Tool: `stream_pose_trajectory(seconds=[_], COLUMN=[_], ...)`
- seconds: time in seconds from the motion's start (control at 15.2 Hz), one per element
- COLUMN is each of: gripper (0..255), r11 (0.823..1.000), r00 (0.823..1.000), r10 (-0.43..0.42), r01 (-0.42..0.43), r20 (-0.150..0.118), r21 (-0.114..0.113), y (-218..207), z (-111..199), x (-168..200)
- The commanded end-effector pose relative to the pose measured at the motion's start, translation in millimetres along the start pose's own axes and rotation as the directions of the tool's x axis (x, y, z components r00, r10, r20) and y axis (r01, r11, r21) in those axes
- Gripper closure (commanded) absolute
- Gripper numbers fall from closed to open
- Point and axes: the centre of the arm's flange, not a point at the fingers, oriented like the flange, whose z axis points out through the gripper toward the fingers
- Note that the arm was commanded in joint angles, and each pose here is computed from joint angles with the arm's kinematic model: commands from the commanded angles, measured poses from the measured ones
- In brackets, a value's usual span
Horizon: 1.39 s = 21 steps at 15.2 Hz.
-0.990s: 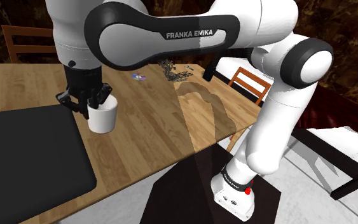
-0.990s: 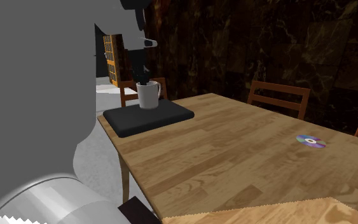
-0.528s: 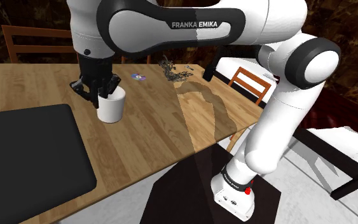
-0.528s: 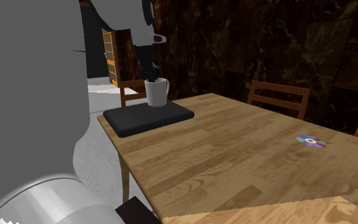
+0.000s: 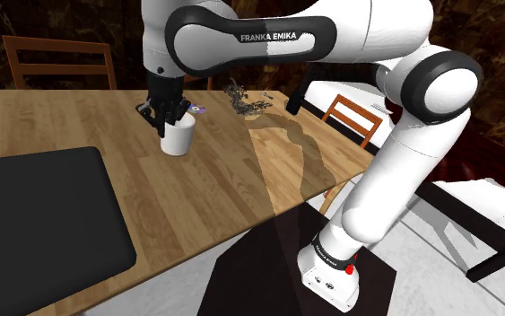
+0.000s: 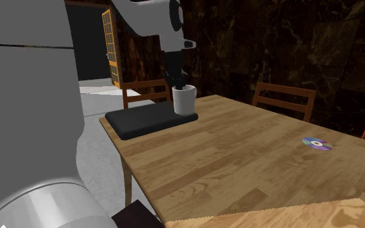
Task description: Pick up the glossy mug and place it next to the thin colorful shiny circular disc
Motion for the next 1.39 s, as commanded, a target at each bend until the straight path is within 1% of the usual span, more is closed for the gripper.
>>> stream_pose_trajectory(seconds=[0.0,1.32], gripper=[255,255], r11=[1.000,1.000], r00=[1.000,1.000], r10=[-0.002,-0.002], r01=[0.002,0.002], r20=[-0.001,-0.001], r21=[0.001,0.001], y=[23,254], z=[6,65], x=[8,122])
